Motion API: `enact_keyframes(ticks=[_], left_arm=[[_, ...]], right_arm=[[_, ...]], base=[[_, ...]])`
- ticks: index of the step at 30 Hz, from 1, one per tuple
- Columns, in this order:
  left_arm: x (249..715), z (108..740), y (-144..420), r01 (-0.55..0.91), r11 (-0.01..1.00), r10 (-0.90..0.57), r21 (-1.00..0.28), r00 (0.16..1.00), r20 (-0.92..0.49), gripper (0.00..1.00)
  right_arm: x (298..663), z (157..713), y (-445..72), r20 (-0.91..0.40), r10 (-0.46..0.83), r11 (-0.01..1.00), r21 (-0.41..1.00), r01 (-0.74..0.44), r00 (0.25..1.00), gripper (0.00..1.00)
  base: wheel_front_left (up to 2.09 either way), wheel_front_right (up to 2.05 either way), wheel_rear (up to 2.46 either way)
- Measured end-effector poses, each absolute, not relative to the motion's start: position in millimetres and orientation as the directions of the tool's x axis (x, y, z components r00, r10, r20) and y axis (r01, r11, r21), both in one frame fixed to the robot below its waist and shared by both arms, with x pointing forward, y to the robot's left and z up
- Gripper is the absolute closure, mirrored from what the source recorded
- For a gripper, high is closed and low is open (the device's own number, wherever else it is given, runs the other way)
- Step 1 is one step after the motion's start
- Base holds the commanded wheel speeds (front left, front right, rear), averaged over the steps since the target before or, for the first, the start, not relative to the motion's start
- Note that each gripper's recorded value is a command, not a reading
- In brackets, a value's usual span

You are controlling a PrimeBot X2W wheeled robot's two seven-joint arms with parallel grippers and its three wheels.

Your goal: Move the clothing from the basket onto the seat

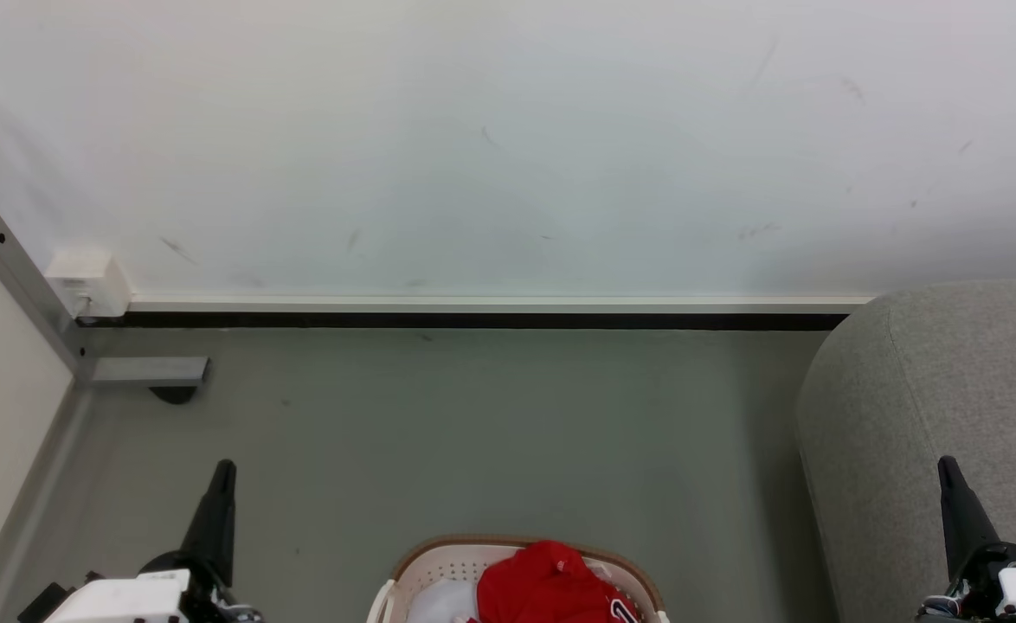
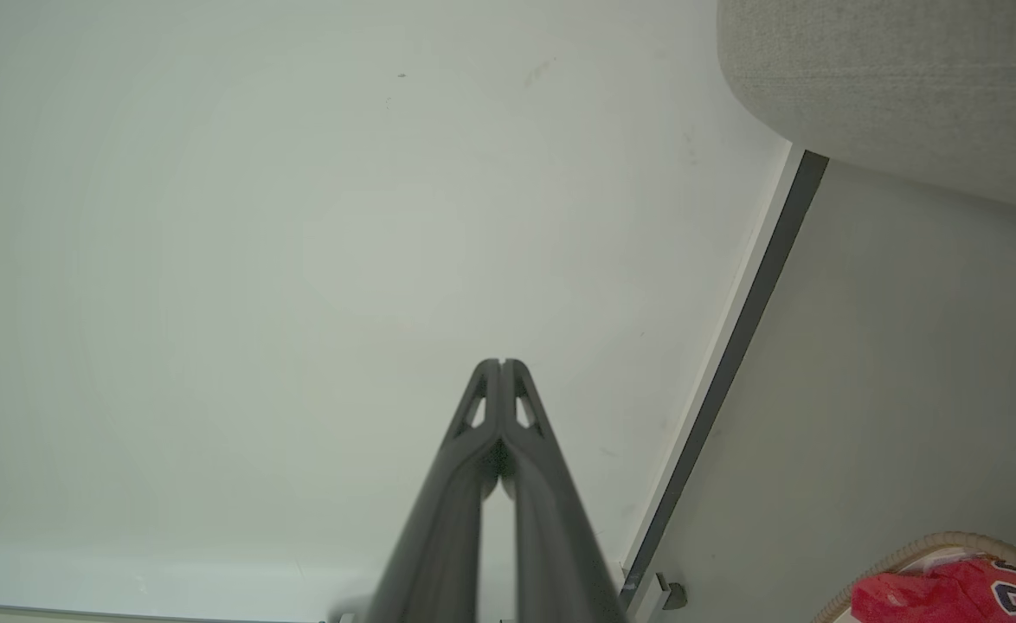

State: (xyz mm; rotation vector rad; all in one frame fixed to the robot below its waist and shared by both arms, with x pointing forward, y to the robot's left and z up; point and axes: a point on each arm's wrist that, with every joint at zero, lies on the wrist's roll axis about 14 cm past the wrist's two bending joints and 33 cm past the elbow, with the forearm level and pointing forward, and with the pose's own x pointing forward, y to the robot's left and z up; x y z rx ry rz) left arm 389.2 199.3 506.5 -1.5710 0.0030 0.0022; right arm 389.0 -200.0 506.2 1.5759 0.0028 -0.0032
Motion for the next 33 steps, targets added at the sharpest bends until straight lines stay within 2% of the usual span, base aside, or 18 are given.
enact_keyframes(ticks=[33], left_arm=[[389.2, 506.4, 199.3, -0.004, 0.0, -0.001, -1.0, 1.0, -0.004, 1.0]], right_arm=[[389.0, 506.2, -200.0, -0.004, 0.0, -0.005, 1.0, 0.004, 1.0, 1.0]], base=[[0.0, 0.0, 0.0]])
